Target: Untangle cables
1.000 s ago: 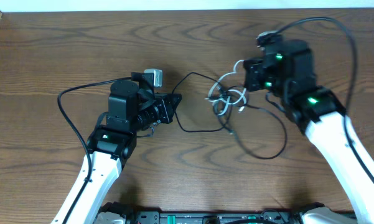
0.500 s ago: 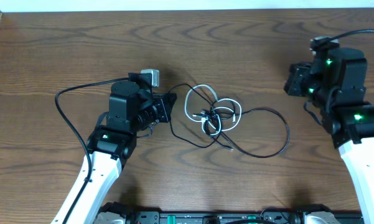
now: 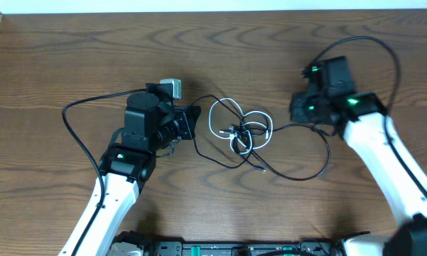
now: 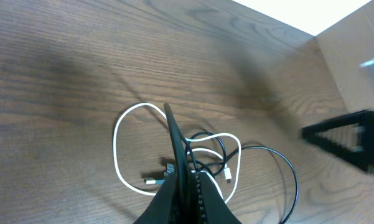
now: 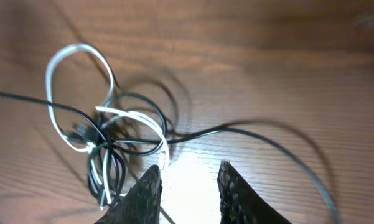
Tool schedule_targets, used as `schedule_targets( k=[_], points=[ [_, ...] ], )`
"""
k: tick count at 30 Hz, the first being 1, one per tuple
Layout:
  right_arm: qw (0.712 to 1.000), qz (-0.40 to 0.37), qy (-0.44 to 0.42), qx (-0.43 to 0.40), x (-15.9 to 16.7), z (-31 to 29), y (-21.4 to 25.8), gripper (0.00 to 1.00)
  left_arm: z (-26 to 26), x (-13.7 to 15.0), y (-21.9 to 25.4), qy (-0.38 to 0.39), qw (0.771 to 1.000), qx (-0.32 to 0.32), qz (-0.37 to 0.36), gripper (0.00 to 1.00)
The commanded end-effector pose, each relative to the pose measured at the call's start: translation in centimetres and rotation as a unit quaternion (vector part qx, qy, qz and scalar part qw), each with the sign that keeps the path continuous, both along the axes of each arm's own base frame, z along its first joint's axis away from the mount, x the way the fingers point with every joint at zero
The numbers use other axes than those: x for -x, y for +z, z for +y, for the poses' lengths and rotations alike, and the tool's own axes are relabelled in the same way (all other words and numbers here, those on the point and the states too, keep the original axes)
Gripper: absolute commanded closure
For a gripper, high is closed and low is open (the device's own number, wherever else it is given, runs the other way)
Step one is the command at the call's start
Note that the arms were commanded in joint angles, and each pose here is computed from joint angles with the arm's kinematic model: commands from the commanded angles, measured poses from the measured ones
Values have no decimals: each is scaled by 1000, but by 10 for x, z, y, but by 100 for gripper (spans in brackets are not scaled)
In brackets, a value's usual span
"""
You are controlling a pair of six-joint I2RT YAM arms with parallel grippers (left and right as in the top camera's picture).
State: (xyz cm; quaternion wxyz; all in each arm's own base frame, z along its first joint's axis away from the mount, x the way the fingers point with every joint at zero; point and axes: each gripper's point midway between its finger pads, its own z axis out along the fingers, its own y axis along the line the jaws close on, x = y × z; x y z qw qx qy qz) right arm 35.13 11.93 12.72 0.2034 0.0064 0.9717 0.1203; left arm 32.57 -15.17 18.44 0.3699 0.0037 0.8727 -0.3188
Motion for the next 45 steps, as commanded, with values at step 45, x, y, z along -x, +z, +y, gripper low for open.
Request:
schedule_targets(
  k=[45],
  points=[
    [891, 133, -282, 330, 33, -149, -85, 99, 33, -13, 5, 52, 998, -16, -17, 92]
  ],
)
